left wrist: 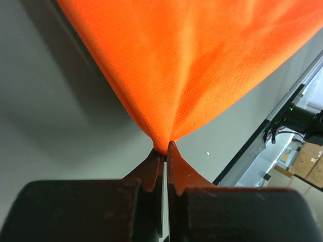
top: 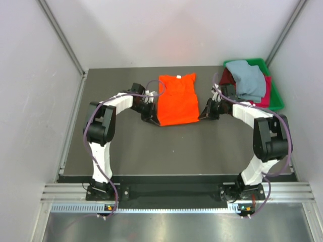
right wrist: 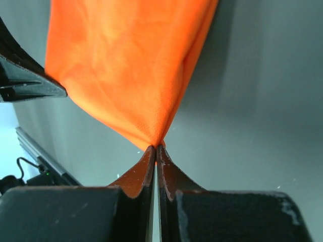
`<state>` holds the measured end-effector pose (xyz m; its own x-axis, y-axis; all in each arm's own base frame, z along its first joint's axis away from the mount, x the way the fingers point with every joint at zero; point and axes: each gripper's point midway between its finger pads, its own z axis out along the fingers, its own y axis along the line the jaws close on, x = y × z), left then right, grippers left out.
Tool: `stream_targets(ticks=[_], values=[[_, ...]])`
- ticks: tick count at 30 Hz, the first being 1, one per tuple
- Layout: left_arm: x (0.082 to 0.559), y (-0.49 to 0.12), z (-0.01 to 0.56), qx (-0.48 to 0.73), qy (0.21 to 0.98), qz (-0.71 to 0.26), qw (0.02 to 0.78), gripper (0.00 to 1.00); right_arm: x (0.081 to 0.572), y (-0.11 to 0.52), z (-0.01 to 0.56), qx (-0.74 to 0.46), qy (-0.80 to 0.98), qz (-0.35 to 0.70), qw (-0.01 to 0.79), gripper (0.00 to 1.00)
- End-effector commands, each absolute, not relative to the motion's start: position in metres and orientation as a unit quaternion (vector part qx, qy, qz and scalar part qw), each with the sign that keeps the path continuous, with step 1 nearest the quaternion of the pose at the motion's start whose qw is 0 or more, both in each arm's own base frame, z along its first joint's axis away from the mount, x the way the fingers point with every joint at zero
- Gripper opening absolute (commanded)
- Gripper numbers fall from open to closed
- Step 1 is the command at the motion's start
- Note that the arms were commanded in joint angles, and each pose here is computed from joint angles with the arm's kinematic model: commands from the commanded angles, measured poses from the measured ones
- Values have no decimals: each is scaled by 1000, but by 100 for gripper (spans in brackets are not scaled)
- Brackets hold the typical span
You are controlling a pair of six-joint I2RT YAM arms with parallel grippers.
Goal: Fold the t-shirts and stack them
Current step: Fold the tshirt
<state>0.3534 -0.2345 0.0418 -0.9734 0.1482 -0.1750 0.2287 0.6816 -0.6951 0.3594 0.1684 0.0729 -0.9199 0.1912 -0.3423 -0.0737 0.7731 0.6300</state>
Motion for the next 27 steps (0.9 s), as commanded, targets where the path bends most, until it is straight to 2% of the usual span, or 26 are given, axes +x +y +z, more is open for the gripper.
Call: stream_targets(ticks=[1, 8, 17, 27], values=[[349, -231, 79, 133, 910, -383, 92, 0, 353, 170, 100, 9, 910, 347, 228, 0], [335, -229, 110, 156, 903, -380, 127, 0, 328, 167, 113, -1, 906, 351, 239, 0], [292, -242, 143, 223, 887, -370, 162, 0, 296, 167, 141, -23, 891, 365, 270, 0], [271, -229, 170, 233, 880, -364, 199, 0, 273, 160, 165, -44, 880, 358, 310, 0]])
